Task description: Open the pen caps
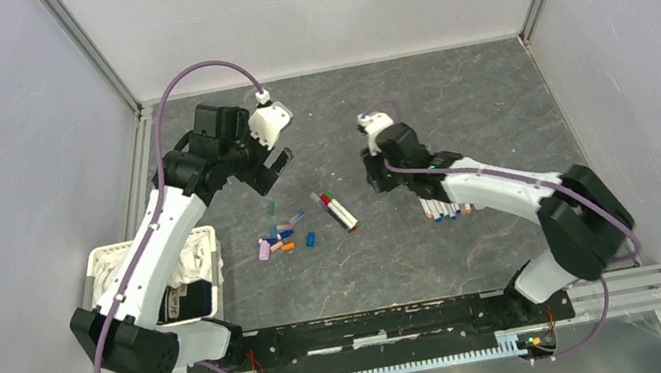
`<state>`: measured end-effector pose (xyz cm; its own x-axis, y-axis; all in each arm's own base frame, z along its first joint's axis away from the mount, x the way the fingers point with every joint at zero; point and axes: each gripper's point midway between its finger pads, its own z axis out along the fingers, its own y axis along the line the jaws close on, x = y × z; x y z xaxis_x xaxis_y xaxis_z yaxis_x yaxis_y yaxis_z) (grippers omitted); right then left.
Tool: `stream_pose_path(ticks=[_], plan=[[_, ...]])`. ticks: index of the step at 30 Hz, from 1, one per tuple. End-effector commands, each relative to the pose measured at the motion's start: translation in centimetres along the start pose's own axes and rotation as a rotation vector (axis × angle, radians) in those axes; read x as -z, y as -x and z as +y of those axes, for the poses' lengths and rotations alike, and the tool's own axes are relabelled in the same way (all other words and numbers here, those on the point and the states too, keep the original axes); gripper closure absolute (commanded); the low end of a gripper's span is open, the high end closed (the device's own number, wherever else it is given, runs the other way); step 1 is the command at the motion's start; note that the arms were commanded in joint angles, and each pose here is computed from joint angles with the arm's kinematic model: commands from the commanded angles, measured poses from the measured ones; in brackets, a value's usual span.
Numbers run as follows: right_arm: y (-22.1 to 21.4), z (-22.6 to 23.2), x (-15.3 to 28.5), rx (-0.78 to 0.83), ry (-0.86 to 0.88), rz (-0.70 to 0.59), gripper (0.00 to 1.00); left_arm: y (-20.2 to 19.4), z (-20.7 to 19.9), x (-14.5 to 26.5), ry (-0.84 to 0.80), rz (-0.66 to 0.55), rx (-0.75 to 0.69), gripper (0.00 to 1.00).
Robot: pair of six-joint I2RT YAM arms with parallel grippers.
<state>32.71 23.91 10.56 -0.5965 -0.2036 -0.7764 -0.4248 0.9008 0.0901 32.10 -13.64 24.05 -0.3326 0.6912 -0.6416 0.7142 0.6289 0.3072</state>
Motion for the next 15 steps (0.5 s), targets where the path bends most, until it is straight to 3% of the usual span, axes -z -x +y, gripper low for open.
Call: stream_pose_path(ticks=[1, 8, 15], plan=[[0.0, 4.7, -2.7, 0.110, 0.120, 0.046, 0.65, 0.1, 1.0, 0.9, 0.067, -0.023, 0.033, 0.00], [-1.6, 7.8, -5.9, 0.166, 0.162, 0.107, 0.67, -0.7, 0.2, 0.7, 0.036, -0.002, 0.064, 0.00], [-3.6, 8.1, -7.5, 0.182, 0.143, 0.152, 0.68, -0.8, -0.9, 0.1, -0.035, 0.023, 0.078, 0.00]])
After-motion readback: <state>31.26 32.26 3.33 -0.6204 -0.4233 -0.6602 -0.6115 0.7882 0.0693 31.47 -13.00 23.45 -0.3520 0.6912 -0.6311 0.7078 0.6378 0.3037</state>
